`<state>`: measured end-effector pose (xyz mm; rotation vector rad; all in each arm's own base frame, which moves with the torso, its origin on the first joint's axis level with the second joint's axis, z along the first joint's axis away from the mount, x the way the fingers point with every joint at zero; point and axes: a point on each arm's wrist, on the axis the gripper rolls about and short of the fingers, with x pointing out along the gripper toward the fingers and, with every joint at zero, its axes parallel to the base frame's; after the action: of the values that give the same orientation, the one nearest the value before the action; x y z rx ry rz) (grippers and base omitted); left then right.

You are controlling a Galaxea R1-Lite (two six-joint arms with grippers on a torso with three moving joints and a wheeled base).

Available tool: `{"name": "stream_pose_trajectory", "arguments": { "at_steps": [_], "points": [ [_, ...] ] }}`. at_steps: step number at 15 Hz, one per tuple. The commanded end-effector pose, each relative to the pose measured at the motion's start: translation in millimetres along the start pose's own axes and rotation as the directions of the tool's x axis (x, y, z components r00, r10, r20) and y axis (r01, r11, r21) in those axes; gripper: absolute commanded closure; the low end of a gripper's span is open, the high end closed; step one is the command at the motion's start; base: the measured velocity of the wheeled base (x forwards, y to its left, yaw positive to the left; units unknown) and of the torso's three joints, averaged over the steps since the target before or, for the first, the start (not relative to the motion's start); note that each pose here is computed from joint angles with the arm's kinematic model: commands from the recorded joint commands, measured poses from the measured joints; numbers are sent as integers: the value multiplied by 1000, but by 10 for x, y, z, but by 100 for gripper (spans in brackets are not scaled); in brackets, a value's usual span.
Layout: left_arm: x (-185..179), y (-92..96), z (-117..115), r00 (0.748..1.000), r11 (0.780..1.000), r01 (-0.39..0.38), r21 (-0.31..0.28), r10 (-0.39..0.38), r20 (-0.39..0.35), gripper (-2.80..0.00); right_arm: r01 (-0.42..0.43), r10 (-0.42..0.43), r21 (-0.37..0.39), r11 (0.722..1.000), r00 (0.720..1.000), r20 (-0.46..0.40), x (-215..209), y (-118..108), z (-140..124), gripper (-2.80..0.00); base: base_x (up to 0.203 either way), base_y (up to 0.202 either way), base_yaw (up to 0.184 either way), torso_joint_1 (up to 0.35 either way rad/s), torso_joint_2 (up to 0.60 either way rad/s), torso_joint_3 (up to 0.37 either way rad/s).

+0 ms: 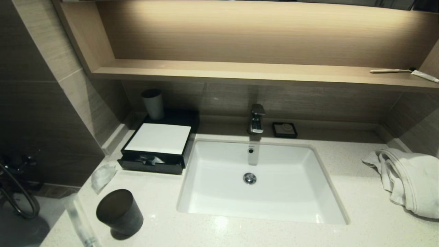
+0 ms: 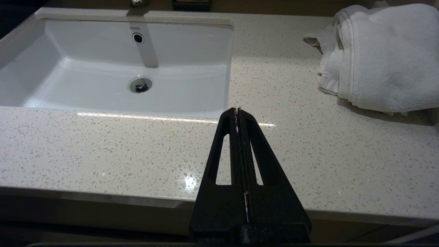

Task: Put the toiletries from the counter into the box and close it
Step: Pick up the cup

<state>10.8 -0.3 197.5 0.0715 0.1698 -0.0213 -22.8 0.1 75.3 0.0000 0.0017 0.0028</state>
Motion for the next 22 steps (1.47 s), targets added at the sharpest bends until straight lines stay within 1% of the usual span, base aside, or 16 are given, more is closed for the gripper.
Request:
{"name": "stream_pose_trajectory", "arguments": {
  "at_steps": [1, 4, 6, 8, 10, 12, 13, 14, 16, 19, 22],
  "points": [
    [-4, -7, -88, 1000, 1000, 3, -1, -3, -14, 0, 0, 0, 0, 1000, 1000, 0, 0, 0, 0, 0, 0, 0, 0, 0, 0, 0],
    [-32, -22, -283, 999, 1000, 9, 0, -9, -41, 0, 0, 0, 0, 1000, 1000, 0, 0, 0, 0, 0, 0, 0, 0, 0, 0, 0],
    [-40, -33, -419, 997, 1000, 16, -1, -16, -75, 0, 0, 0, 0, 1000, 1000, 0, 0, 0, 0, 0, 0, 0, 0, 0, 0, 0],
    [-13, -39, -500, 993, 1000, 23, -2, -23, -116, 0, 0, 0, 0, 1000, 1000, 0, 0, 0, 0, 0, 0, 0, 0, 0, 0, 0],
    [40, -44, -509, 986, 999, 46, -7, -47, -162, 0, 0, 0, 0, 1000, 1000, 0, 0, 0, 0, 0, 0, 0, 0, 0, 0, 0],
    [155, -44, -488, 970, 998, 61, -15, -62, -235, 0, 0, 0, 0, 1000, 1000, 0, 0, 0, 0, 0, 0, 0, 0, 0, 0, 0],
    [209, -44, -471, 962, 998, 66, -22, -69, -263, 0, 0, 0, 0, 1000, 1000, 0, 0, 0, 0, 0, 0, 0, 0, 0, 0, 0],
    [275, -45, -452, 952, 996, 78, -45, -87, -292, 0, 0, 0, 0, 1000, 1000, 0, 0, 0, 0, 0, 0, 0, 0, 0, 0, 0],
    [349, -57, -455, 939, 989, 123, -87, -144, -313, 0, 0, 0, 0, 1000, 1000, 0, 0, 0, 0, 0, 0, 0, 0, 0, 0, 0],
    [490, -62, -479, 914, 987, 133, -95, -160, -372, 0, 0, 0, 0, 1000, 1000, 0, 0, 0, 0, 0, 0, 0, 0, 0, 0, 0],
    [597, -72, -468, 916, 984, 154, -87, -175, -361, 0, 0, 0, 0, 1000, 1000, 0, 0, 0, 0, 0, 0, 0, 0, 0, 0, 0]
  ]
}}
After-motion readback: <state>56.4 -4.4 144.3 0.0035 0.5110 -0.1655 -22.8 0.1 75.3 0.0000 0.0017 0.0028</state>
